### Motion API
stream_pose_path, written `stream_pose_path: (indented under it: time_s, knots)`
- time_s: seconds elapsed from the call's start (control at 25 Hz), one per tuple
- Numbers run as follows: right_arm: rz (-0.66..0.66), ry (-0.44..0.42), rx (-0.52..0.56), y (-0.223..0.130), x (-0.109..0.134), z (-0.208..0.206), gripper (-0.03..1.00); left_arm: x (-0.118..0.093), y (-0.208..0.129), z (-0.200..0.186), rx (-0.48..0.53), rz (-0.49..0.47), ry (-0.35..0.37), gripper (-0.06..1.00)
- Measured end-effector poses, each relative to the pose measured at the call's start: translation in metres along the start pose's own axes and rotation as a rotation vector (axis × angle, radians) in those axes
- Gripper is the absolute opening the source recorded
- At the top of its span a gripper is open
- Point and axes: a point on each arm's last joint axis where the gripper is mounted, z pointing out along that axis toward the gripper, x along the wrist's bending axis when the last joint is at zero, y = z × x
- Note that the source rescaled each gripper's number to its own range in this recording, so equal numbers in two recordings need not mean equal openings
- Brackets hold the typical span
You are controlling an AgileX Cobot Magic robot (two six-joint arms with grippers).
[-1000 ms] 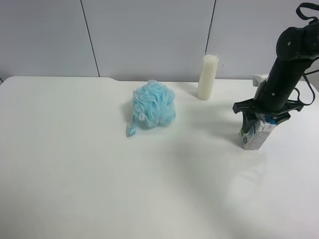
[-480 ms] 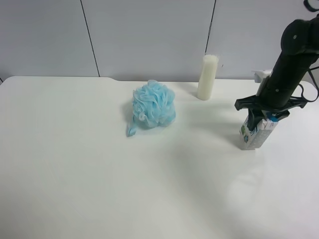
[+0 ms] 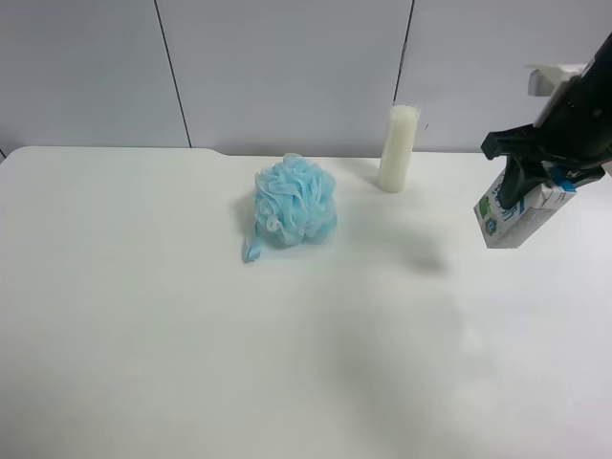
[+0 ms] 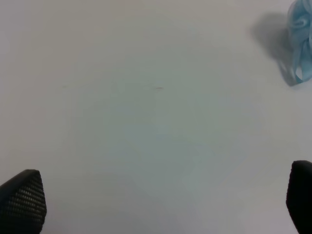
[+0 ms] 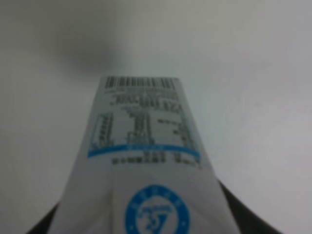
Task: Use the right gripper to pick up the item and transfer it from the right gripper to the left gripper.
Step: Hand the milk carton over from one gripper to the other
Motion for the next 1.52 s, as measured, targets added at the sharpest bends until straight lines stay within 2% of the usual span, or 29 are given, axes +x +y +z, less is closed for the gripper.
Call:
stream_pose_path:
  time_s: [0.16, 0.32, 0.72, 0.92, 1.0, 1.16, 1.32, 1.52]
  knots:
    - [-0.061, 0.039, -0.042, -0.011, 0.013, -0.025, 0.00, 0.000, 0.000, 0.000, 0.000, 0.000, 0.000, 1.00]
    - [-0.186, 0.072, -0.063, -0.024, 0.041, -0.039, 0.00, 0.000, 0.000, 0.000, 0.000, 0.000, 0.000, 1.00]
    - [-0.490, 0.140, -0.055, -0.046, 0.098, -0.043, 0.00, 0.000, 0.000, 0.000, 0.000, 0.000, 0.000, 1.00]
    - [-0.689, 0.220, -0.099, -0.053, 0.122, -0.044, 0.00, -0.001, 0.003, 0.006, 0.048, -0.008, -0.013, 1.00]
    - [-0.755, 0.277, -0.127, -0.055, 0.131, -0.046, 0.00, -0.004, 0.007, 0.014, 0.101, -0.018, -0.051, 1.00]
    - [-0.861, 0.406, -0.174, -0.058, 0.144, -0.050, 0.00, -0.015, 0.017, 0.030, 0.199, 0.020, -0.189, 1.00]
    - [-0.922, 0.508, -0.207, -0.061, 0.152, -0.055, 0.00, -0.028, 0.040, 0.028, 0.152, 0.106, -0.372, 1.00]
    - [-0.995, 0.605, -0.214, -0.066, 0.158, -0.059, 0.00, -0.039, 0.069, 0.026, 0.155, 0.203, -0.517, 1.00]
